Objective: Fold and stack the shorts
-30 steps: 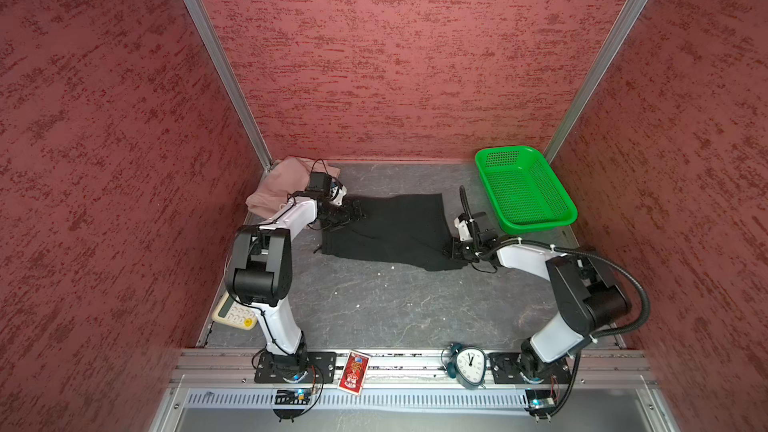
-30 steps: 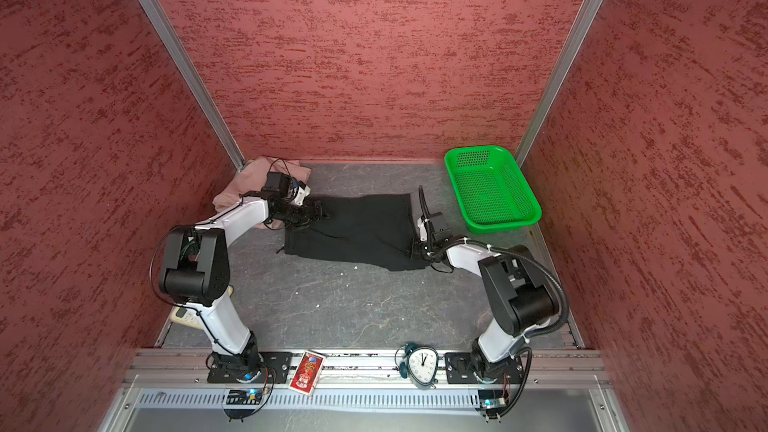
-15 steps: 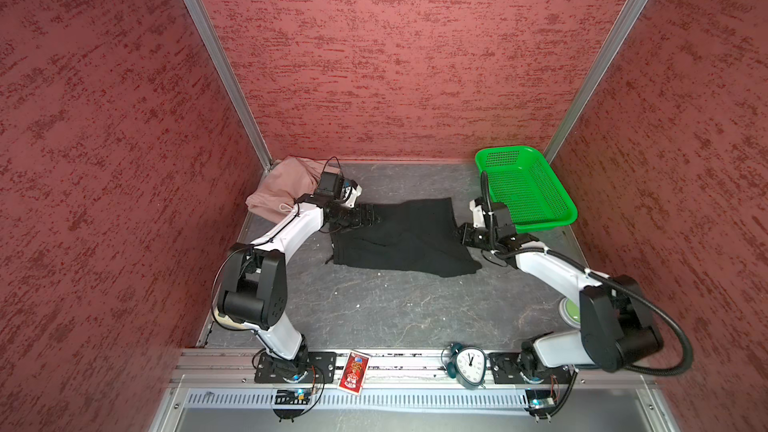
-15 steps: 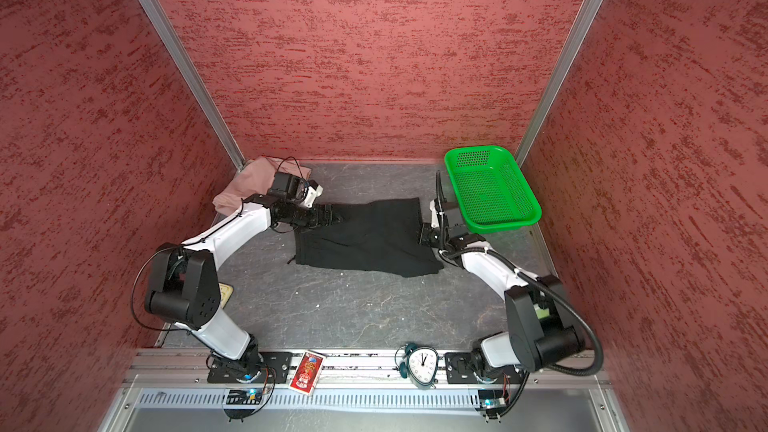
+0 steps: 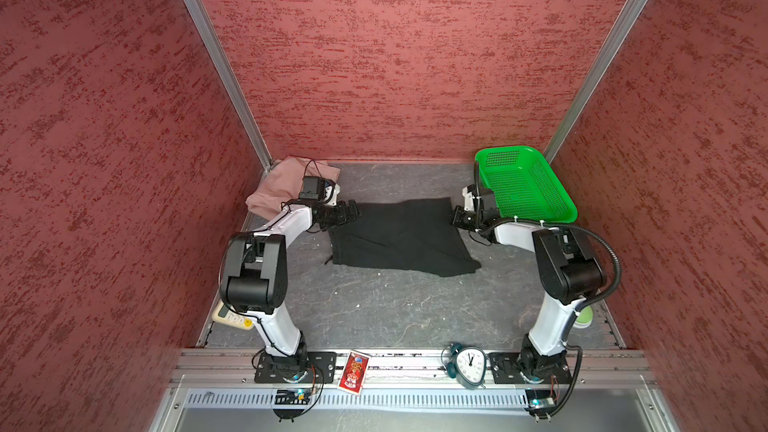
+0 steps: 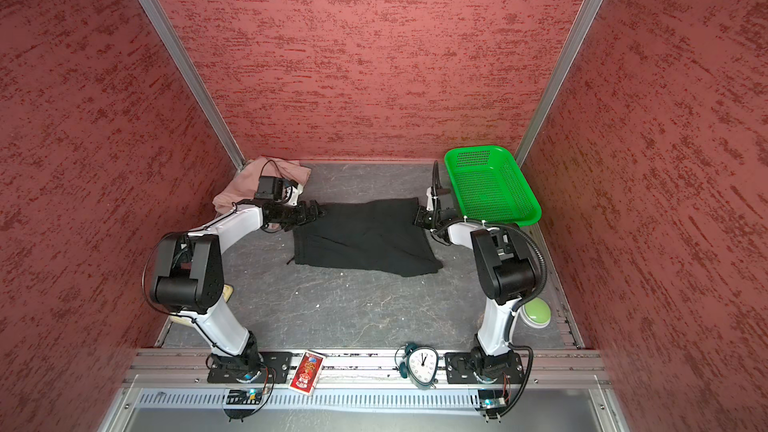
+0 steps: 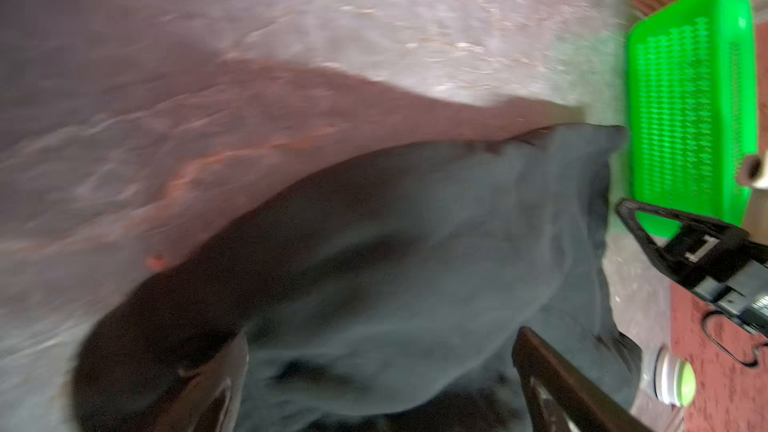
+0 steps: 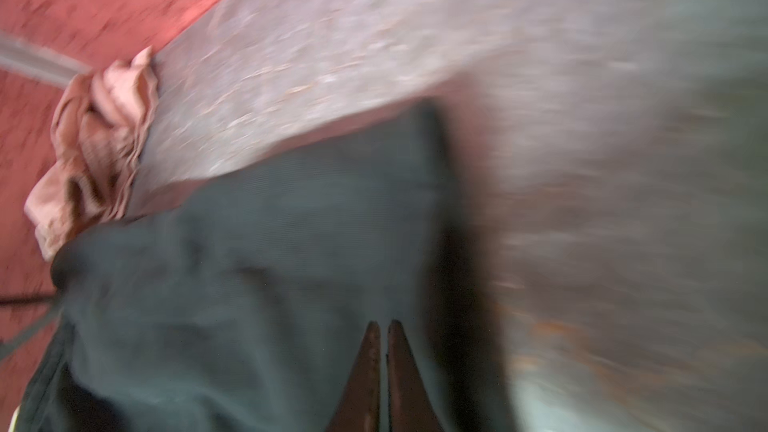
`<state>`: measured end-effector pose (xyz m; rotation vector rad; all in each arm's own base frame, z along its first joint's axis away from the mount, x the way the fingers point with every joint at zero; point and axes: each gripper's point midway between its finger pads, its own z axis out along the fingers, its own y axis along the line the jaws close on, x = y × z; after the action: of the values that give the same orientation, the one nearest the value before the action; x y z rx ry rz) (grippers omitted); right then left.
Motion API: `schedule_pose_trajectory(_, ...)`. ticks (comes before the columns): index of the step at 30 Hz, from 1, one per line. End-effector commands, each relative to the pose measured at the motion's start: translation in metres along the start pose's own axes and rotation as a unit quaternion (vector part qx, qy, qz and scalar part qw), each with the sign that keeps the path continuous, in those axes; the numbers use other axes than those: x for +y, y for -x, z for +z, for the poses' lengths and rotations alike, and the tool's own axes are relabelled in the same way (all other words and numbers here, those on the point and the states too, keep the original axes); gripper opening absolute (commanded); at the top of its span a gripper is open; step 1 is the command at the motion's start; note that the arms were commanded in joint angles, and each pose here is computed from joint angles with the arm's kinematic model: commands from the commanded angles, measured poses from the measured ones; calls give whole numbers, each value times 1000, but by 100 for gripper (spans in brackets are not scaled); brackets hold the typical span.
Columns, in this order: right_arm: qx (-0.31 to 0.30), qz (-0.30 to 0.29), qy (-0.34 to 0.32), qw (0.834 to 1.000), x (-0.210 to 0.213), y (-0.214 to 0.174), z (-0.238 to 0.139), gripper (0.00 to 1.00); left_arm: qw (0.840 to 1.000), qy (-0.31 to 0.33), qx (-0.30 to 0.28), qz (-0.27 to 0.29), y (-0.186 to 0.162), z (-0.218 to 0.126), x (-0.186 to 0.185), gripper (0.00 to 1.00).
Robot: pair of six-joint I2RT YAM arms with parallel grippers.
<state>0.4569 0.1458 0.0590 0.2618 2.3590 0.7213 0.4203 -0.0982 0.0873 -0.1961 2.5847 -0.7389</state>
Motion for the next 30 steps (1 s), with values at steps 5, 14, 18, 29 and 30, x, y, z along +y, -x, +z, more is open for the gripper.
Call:
schedule_pose_trajectory(5,1,-4,-20,1000,-11,2,-10,17,999,-32,27,-4,-3,23,-2,99)
schedule_pose_trajectory(14,-44,-130,28,990,74,27,-67,34,992,-86,-67,66,36,-83,-87,99)
schedule_pose_trajectory(18,-3,-140,109,984,123,-17,-53,37,992,-66,-86,70,23,-109,-88,99)
schedule_pose_trajectory(29,91,-112,69,987,107,-100,-3,24,994,-46,-88,49,-8,-127,-73,99)
schedule_pose_trajectory(30,98,-107,49,988,96,-105,-3,24,994,-48,-87,47,-8,-128,-74,99)
